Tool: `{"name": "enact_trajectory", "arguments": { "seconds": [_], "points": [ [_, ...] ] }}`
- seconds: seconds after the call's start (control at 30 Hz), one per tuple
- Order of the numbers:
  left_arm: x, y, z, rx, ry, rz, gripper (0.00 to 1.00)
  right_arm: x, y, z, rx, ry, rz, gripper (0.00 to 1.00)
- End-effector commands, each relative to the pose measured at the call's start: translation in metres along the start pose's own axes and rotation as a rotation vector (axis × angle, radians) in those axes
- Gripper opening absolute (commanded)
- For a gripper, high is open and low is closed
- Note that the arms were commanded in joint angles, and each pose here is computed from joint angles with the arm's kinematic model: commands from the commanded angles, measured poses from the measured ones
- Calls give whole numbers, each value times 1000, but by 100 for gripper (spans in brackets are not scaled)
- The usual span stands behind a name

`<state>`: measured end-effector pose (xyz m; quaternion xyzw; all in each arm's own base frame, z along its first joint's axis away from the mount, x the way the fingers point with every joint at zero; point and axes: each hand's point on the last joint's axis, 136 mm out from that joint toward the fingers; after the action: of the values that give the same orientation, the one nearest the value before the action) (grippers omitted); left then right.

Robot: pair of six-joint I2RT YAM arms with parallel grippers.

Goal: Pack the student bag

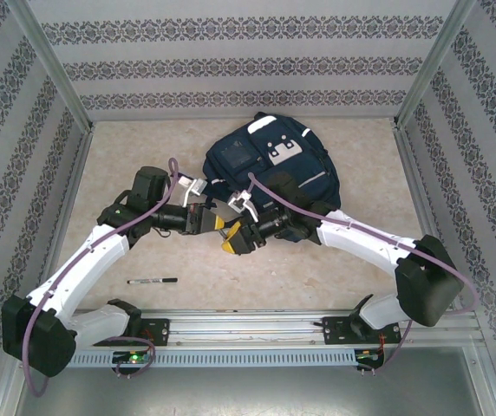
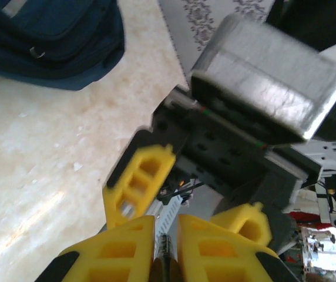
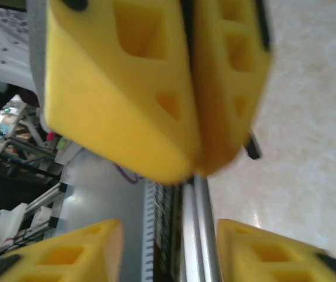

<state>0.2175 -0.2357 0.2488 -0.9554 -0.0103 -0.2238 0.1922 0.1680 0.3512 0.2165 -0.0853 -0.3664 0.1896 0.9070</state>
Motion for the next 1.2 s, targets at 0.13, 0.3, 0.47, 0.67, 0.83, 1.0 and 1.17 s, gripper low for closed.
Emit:
{"name": "enact_trajectory", "arguments": {
  "seconds": [0.13,0.3,0.47,0.67,0.83,1.0,1.17],
  "points": [
    [19,2,-34,-119,130,-45,41,16,-8,9,74,24,-60,0],
    [52,-13,-27,46,226,-235,99,30,-72,-40,-176,154,-285,0],
    [75,1,-19,126,293,-318,99,-13,-195,-133,-760,534,-590,0],
    [84,63,32,535,506,-138,99,-103,-317,-157,-1195,970,-850,0],
    [99,128,46,696,678,-20,99,-135,-350,-151,-1286,1046,-953,0],
    [99,191,66,639,722,102,94,-142,-347,-151,-1245,1053,-964,0],
    [99,225,101,680,744,189,90,-144,-340,-153,-1213,1033,-927,0]
  ]
}}
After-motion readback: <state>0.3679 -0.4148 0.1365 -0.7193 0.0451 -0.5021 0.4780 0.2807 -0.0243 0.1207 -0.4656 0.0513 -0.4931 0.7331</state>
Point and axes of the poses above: each hand's point on the last joint's axis, 136 mm out from that joint toward the fingers, its own y axis out along the fingers, its own z axis along the line the jaws close on, x = y × z, and after that the axes turned 2 degrees about y, right-handed
